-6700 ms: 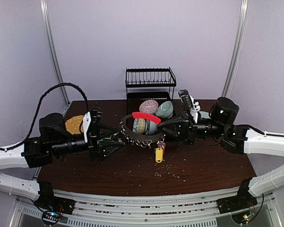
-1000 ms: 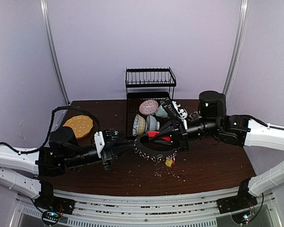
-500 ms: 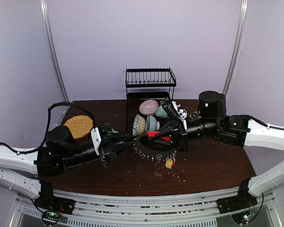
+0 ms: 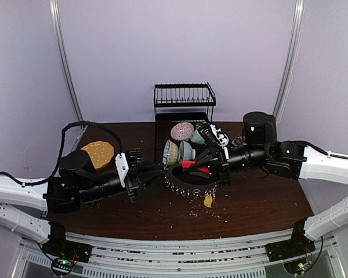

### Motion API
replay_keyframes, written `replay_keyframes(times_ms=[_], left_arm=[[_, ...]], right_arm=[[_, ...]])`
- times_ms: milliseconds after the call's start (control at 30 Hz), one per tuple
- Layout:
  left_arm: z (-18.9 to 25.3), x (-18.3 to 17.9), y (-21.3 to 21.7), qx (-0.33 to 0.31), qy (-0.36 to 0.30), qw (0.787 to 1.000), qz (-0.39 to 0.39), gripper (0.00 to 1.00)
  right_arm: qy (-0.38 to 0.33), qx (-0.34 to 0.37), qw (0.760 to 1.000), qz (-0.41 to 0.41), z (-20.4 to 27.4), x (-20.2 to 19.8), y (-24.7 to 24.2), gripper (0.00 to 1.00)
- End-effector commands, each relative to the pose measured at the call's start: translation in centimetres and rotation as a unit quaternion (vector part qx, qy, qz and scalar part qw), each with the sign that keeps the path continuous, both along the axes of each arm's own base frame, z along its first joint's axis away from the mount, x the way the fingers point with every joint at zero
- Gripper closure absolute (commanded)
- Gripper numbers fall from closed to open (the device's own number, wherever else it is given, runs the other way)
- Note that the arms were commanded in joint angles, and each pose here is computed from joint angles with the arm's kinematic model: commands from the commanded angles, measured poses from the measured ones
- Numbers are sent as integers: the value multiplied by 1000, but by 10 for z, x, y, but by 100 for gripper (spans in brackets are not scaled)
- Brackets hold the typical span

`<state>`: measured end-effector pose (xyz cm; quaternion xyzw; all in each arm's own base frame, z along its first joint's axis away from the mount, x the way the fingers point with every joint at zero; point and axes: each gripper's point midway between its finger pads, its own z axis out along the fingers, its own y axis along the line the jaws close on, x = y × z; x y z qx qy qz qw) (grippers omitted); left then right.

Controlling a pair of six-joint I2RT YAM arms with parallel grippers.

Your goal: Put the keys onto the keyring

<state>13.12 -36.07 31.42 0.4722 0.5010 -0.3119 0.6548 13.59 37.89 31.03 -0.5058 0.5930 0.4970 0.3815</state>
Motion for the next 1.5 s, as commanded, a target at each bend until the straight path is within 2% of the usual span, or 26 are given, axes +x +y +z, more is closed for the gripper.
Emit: replay_keyframes(times_ms=[0, 200, 333, 467, 567, 833, 1033, 1167, 1367, 1467], left_arm=[[8, -6, -5, 1, -6, 1000, -19, 84], [-4, -8, 3, 6, 4, 1000, -14, 89], [-8, -7, 6, 13, 8, 1000, -11, 79], [-14, -6, 4, 22, 11, 1000, -11, 78], [-17, -5, 4, 25, 13, 1000, -9, 82], [-12, -3, 3, 16, 8, 1000, -2, 84], [-11, -1, -1, 20, 6, 1000, 1, 92], [-10, -1, -1, 19, 4, 1000, -1, 100], [-15, 8, 10, 28, 20, 999, 34, 100], [-26, 20, 13, 63, 36, 995, 70, 100]], right_arm=[[-15, 10, 1000, 8, 10, -3, 2, 100], [-19, 10, 1000, 7, 11, -3, 0, 100], [-20, 11, 1000, 7, 11, -3, 1, 100], [-21, 14, 1000, 8, 14, -3, 1, 100], [-21, 14, 1000, 8, 14, -4, 0, 100], [-19, 13, 1000, 9, 14, -4, 0, 100], [-19, 14, 1000, 12, 14, -5, 0, 100], [-18, 10, 1000, 13, 11, -5, 0, 100], [-19, -16, 1000, -12, -3, 2, -4, 100], [-6, -49, 998, -29, -22, 9, -5, 100]])
